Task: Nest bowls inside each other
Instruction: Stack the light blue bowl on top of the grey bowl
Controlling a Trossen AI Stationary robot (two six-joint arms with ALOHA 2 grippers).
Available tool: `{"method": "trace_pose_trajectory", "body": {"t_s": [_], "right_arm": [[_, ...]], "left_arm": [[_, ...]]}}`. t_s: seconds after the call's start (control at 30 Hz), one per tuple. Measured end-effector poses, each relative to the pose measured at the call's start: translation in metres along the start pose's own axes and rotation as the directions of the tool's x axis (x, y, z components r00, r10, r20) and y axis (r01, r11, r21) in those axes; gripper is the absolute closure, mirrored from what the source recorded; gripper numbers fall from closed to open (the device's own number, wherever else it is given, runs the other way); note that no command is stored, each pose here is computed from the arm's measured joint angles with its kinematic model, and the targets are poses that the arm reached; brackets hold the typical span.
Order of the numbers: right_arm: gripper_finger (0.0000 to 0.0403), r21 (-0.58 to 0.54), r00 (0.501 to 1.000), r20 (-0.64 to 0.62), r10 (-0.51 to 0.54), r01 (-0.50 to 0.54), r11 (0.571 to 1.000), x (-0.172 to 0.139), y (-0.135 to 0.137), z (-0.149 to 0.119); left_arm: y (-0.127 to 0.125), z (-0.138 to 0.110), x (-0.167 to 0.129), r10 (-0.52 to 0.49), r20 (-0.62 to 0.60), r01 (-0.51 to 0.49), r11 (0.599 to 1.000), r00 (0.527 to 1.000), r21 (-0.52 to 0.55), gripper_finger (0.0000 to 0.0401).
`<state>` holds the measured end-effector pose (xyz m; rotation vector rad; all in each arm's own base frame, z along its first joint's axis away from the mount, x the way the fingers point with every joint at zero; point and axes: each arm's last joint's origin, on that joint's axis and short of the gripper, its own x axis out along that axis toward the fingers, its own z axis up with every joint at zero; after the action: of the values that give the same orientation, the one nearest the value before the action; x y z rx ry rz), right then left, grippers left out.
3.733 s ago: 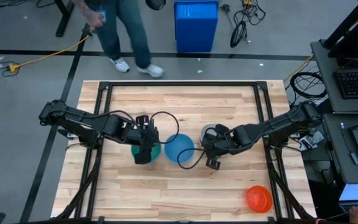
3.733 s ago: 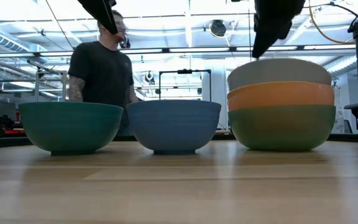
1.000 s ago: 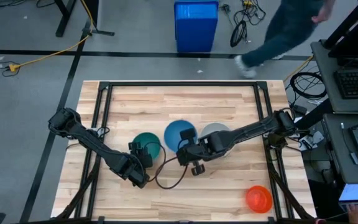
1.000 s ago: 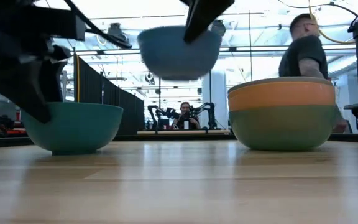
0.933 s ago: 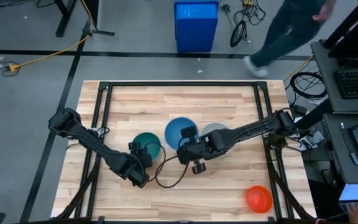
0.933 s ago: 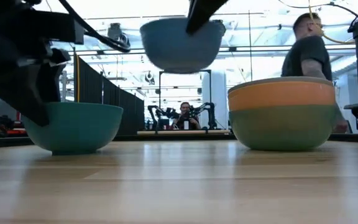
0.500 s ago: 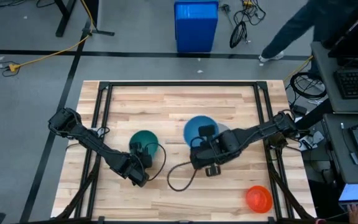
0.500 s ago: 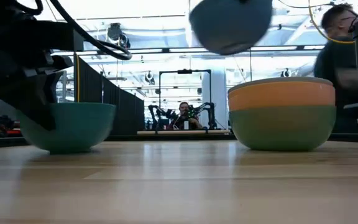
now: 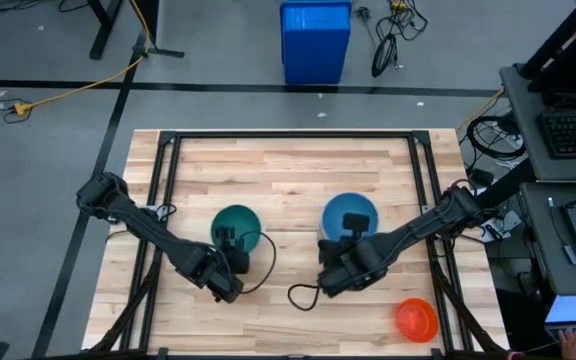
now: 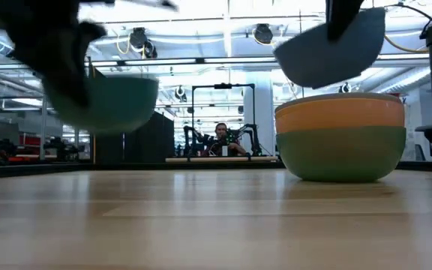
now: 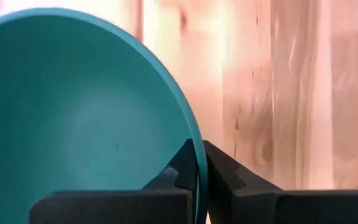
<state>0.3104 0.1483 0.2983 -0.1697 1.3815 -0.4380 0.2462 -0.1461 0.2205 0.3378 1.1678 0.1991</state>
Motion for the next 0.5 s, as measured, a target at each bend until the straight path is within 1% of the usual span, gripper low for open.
{"method": "trace_pose_trajectory", "body": {"t_s": [0.17,0.3,0.4,0.5], "right_arm": [[0.0403,0.098,0.998,0.0,-0.059,0.059,0.993,0.015,-0.002,0.001],[0.0403,0.137,0.999,0.021,-0.048,0.045,0.99,0.03,0.001,0.005],[0.0403,0.164,0.999,0.028,-0.04,0.035,0.986,0.043,0.002,0.007],[0.0403,0.188,0.998,-0.002,-0.056,0.055,0.981,0.053,0.0,0.006]], "left_arm": [[0.008,0.018,-0.033,0.012,0.079,-0.016,0.998,0.997,0.053,0.0401],[0.013,0.03,-0.058,0.041,0.152,-0.057,0.994,0.987,0.099,0.0401],[0.015,0.037,-0.069,0.034,0.19,-0.061,0.989,0.981,0.138,0.0401],[0.017,0.041,-0.076,0.029,0.214,-0.065,0.985,0.976,0.161,0.0401]]}}
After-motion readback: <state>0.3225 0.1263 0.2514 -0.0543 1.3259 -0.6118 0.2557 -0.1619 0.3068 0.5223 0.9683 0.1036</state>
